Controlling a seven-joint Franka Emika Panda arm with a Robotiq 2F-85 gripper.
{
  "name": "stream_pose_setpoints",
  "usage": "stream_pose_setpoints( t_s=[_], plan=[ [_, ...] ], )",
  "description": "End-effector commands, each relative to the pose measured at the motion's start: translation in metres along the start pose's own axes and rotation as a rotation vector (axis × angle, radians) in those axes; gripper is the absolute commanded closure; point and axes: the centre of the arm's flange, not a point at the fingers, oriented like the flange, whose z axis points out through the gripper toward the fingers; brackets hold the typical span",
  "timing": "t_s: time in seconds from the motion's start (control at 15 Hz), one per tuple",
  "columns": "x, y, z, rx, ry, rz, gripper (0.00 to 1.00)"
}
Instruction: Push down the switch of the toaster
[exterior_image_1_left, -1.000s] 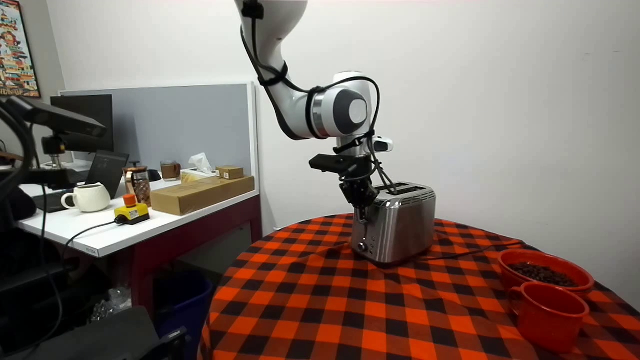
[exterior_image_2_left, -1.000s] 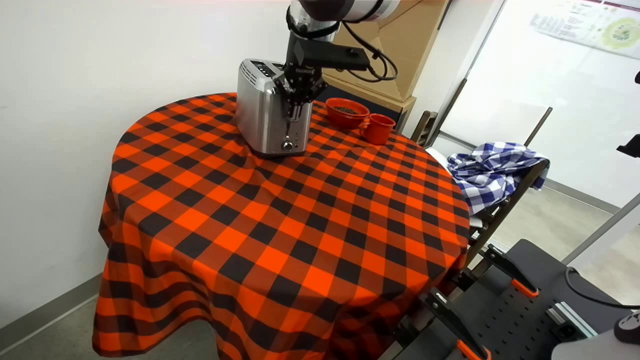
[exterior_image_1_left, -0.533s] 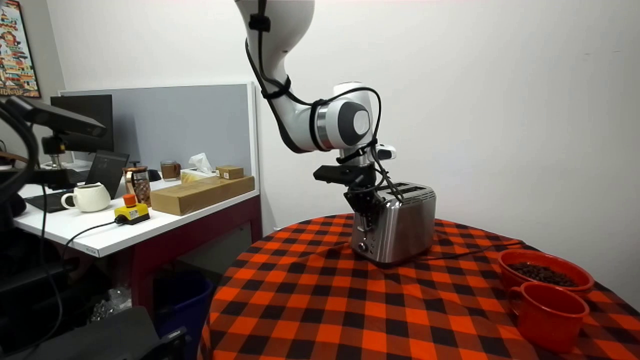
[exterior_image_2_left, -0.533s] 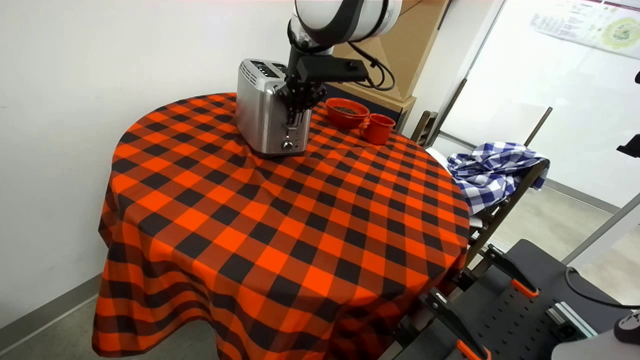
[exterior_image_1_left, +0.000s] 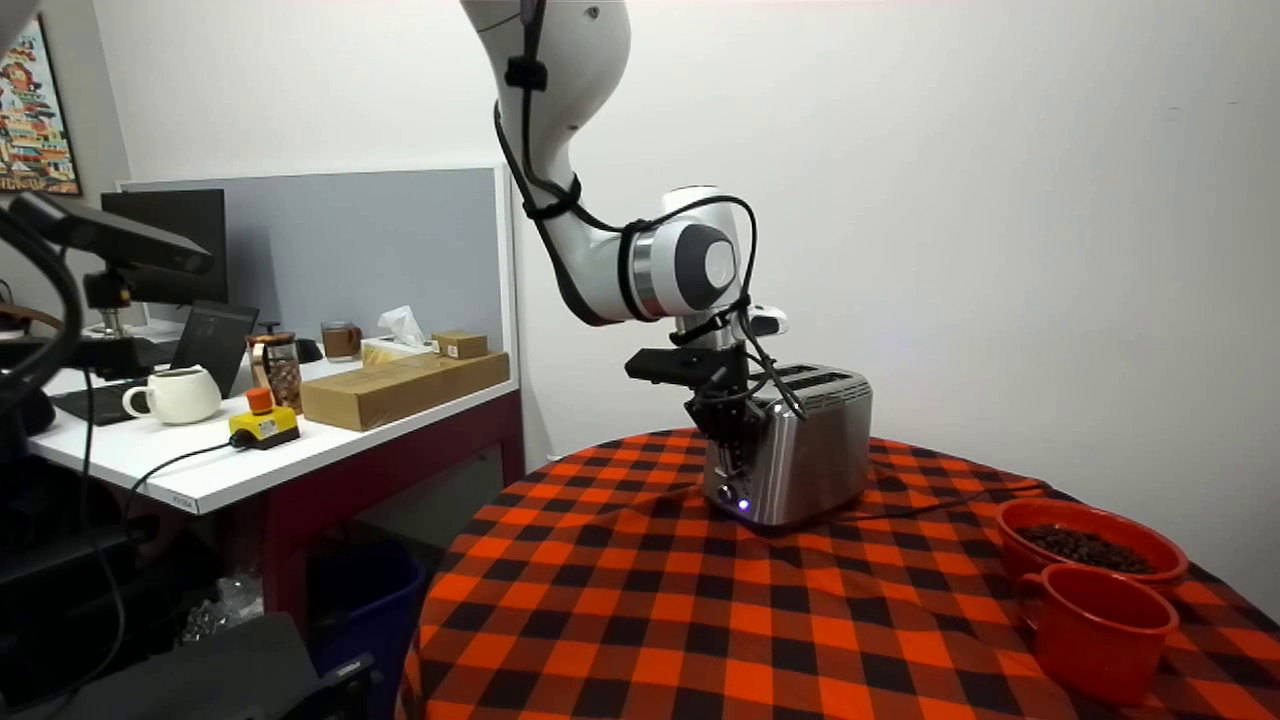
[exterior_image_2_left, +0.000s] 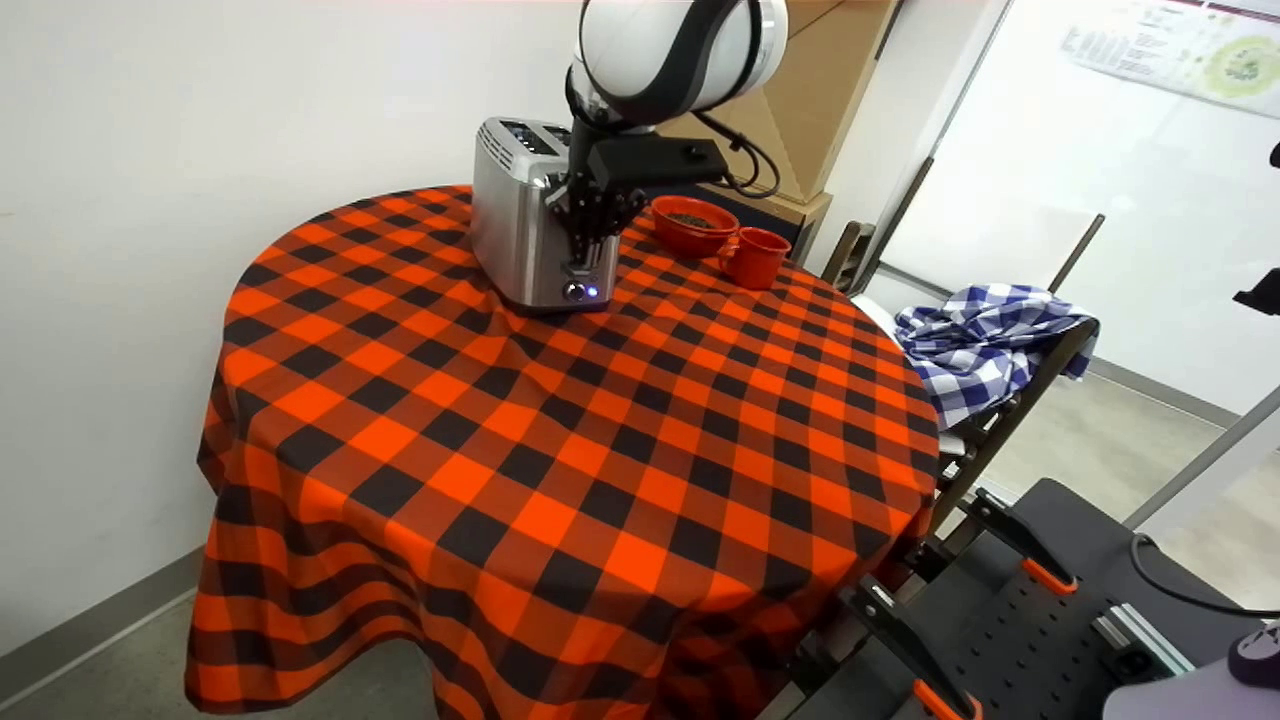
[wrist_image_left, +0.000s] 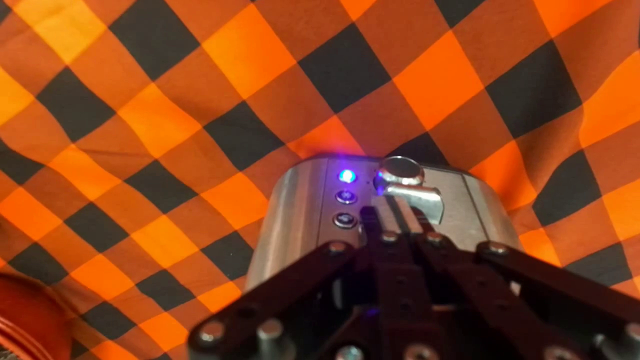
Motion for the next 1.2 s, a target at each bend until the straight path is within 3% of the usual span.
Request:
stream_pose_setpoints(
  t_s=[0.0, 0.07, 0.13, 0.2, 0.33, 0.6, 0.87, 1.13],
  plan=[
    [0.007, -0.006, 0.027, -0.013, 0.010, -0.029, 1.00],
    [0.008, -0.004, 0.020, -0.009, 0.008, -0.006, 1.00],
    [0.009, -0.002, 0.015, -0.003, 0.014, 0.002, 0.74],
    [0.010, 0.001, 0.005, 0.011, 0.021, 0.021, 0.73],
    [0.009, 0.005, -0.014, 0.034, 0.029, 0.048, 0.60],
    [-0.001, 0.008, -0.058, 0.055, 0.018, 0.116, 0.29],
    [-0.030, -0.014, -0.123, 0.134, 0.012, 0.111, 0.00],
    [-0.090, -0.056, -0.179, 0.229, -0.065, 0.052, 0.00]
  ],
)
